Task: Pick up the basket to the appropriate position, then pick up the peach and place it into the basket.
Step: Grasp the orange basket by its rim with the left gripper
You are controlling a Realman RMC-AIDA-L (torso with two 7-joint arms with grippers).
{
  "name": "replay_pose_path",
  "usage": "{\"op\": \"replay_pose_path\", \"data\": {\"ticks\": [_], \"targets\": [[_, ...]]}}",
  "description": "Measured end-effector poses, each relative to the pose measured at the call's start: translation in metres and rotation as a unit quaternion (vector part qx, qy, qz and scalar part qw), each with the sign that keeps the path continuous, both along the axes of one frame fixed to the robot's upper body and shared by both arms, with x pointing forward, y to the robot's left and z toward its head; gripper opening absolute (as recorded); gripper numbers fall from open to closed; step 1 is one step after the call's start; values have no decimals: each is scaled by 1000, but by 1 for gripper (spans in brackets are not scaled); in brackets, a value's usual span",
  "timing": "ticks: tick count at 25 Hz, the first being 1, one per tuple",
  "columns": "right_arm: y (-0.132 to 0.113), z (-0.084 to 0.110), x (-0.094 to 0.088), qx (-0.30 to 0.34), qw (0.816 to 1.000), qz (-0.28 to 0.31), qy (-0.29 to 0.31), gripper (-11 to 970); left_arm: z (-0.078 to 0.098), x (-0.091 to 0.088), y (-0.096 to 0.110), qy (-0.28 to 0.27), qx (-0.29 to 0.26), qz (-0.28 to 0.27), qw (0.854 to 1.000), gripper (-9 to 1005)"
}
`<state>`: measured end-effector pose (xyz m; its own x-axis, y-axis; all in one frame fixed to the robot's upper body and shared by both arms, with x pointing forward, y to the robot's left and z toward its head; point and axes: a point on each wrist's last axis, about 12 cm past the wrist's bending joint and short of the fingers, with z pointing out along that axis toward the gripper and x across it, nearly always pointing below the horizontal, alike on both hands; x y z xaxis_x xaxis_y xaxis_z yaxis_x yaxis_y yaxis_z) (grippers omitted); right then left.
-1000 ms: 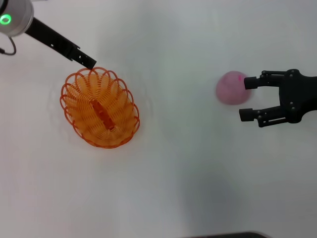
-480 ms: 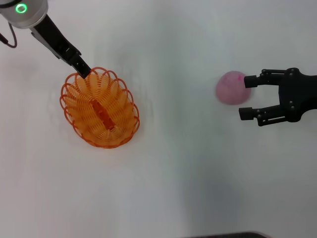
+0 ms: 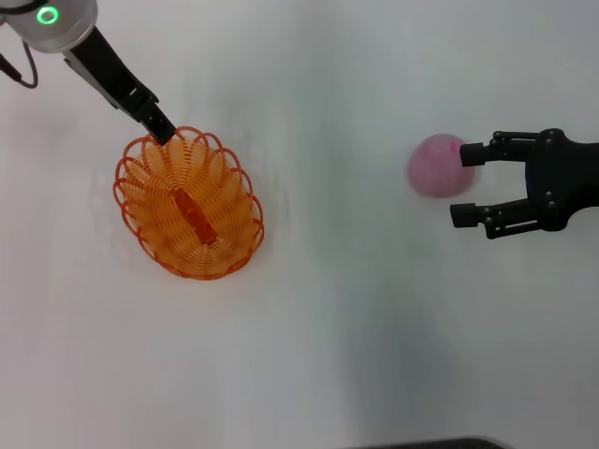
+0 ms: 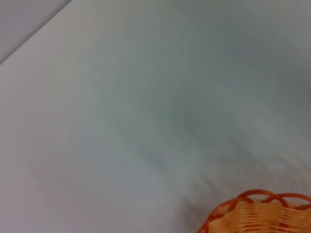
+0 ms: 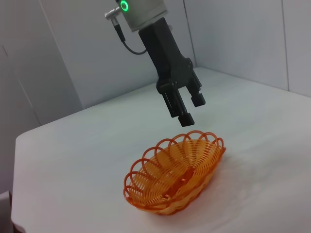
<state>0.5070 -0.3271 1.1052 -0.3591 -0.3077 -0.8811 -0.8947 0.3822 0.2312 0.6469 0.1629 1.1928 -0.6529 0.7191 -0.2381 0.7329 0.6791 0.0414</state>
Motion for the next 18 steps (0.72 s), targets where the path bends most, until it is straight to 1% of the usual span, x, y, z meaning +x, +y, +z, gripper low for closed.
{"op": "replay_pose_path", "data": {"ticks": [3,6,8,9,10,16,18], "targets": [[0,0,0,-1,1000,1,0,946,-4,0,-1,-3,-2,-1,1000,807],[1,0,1,-2,1000,4,0,946,-15,1,-2,-1,4,-3,1000,807],[2,0,1,-1,1000,5,0,946,-26,1,-1,-2,11,-4,1000,808],[2,0,1,-1,1000,5,0,946,-26,1,-1,-2,11,-4,1000,808],[3,0,1,-1,1000,6,0,945,-36,1,-1,0,15,-4,1000,808],[6,1,3,1,1000,9,-2,945,-55,-2,-5,-5,27,-12,1000,809],[7,1,4,2,1000,10,-3,945,-59,-2,-6,-8,28,-13,999,809]]}}
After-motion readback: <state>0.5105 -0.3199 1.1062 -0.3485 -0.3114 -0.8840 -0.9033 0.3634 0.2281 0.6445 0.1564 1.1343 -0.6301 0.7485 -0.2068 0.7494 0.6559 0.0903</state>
